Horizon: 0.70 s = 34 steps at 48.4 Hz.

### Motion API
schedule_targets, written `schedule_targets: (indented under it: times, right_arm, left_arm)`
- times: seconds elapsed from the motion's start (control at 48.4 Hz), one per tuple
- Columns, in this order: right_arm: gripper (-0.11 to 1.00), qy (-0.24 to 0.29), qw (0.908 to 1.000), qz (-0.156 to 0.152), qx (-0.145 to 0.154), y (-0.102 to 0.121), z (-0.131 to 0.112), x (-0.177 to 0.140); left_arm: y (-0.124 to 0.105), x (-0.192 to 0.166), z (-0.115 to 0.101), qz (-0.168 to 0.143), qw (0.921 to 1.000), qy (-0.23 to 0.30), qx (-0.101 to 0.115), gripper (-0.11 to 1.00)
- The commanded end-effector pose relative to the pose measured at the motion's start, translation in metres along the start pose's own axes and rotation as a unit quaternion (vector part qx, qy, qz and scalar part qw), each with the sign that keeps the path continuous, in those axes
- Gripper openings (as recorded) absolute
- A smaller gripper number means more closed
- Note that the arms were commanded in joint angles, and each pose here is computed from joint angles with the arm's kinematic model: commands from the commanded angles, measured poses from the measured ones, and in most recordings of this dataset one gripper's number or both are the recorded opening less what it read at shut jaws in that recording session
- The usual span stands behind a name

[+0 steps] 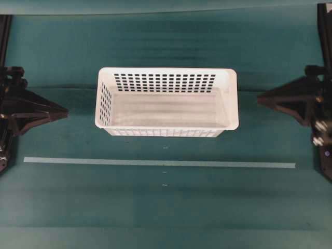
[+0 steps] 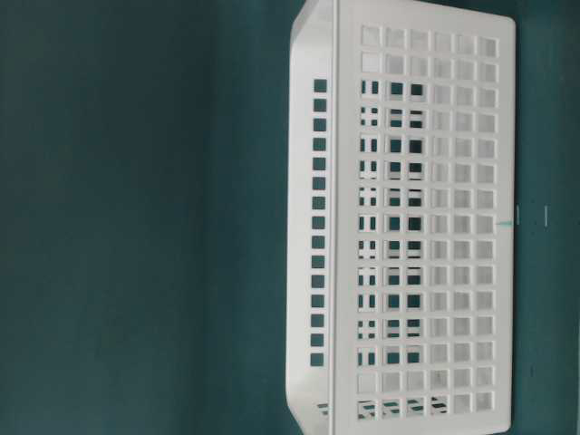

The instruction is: Lift the white basket with both hands.

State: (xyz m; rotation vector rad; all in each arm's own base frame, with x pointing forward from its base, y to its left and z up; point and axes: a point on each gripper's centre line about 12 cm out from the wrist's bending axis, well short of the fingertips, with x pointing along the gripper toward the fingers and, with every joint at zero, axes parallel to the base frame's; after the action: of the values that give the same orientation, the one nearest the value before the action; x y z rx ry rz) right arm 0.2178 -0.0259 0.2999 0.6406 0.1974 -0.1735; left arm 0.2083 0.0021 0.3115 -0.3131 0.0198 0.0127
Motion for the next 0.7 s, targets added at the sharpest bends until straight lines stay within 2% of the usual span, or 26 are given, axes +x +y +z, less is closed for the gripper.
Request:
schedule_targets:
  times: [0.0, 0.103, 0.186, 0.289, 0.31, 0.372, 0.413, 0.434, 0.496, 0.579, 0.682]
  right_arm:
    - [-0.02, 0.032, 0.9976, -0.038, 0.049, -0.002, 0.016, 0.007]
    - [-0.02, 0.076, 0.9879, -0.085, 0.106, -0.009, 0.021, 0.016]
    - [-0.02, 0.102, 0.9759, -0.119, 0.152, -0.016, 0.024, 0.024]
    - [-0.02, 0.131, 0.9582, -0.159, 0.199, -0.025, 0.023, 0.031]
    - [-0.02, 0.138, 0.9542, -0.166, 0.207, -0.026, 0.022, 0.032]
    - [-0.02, 0.159, 0.9396, -0.191, 0.235, -0.031, 0.022, 0.035]
    - [-0.02, 0.169, 0.9294, -0.207, 0.255, -0.034, 0.021, 0.037]
    - [-0.02, 0.175, 0.9213, -0.219, 0.27, -0.038, 0.02, 0.038]
    - [-0.02, 0.187, 0.9054, -0.243, 0.294, -0.043, 0.019, 0.042]
    - [-0.02, 0.212, 0.8865, -0.271, 0.309, -0.048, 0.016, 0.045]
    - [-0.02, 0.253, 0.8635, -0.304, 0.313, -0.051, 0.014, 0.049]
  left_arm:
    - [-0.003, 0.006, 0.015, 0.006, 0.9994, 0.006, -0.032, -0.06]
    - [-0.001, 0.012, 0.023, 0.024, 0.9946, 0.02, -0.099, -0.06]
    - [0.005, 0.017, 0.026, 0.049, 0.9847, 0.032, -0.164, -0.06]
    - [0.017, 0.023, 0.024, 0.095, 0.9606, 0.053, -0.256, -0.06]
    - [0.02, 0.026, 0.023, 0.108, 0.9516, 0.061, -0.281, -0.06]
    - [0.026, 0.031, 0.019, 0.136, 0.9323, 0.077, -0.326, -0.06]
    - [0.029, 0.034, 0.017, 0.155, 0.9204, 0.089, -0.348, -0.06]
    - [0.03, 0.036, 0.016, 0.164, 0.9146, 0.094, -0.357, -0.06]
    - [0.036, 0.04, 0.014, 0.19, 0.8987, 0.108, -0.38, -0.06]
    - [0.045, 0.045, 0.011, 0.226, 0.8766, 0.121, -0.407, -0.06]
    - [0.055, 0.048, 0.011, 0.261, 0.8547, 0.127, -0.431, -0.06]
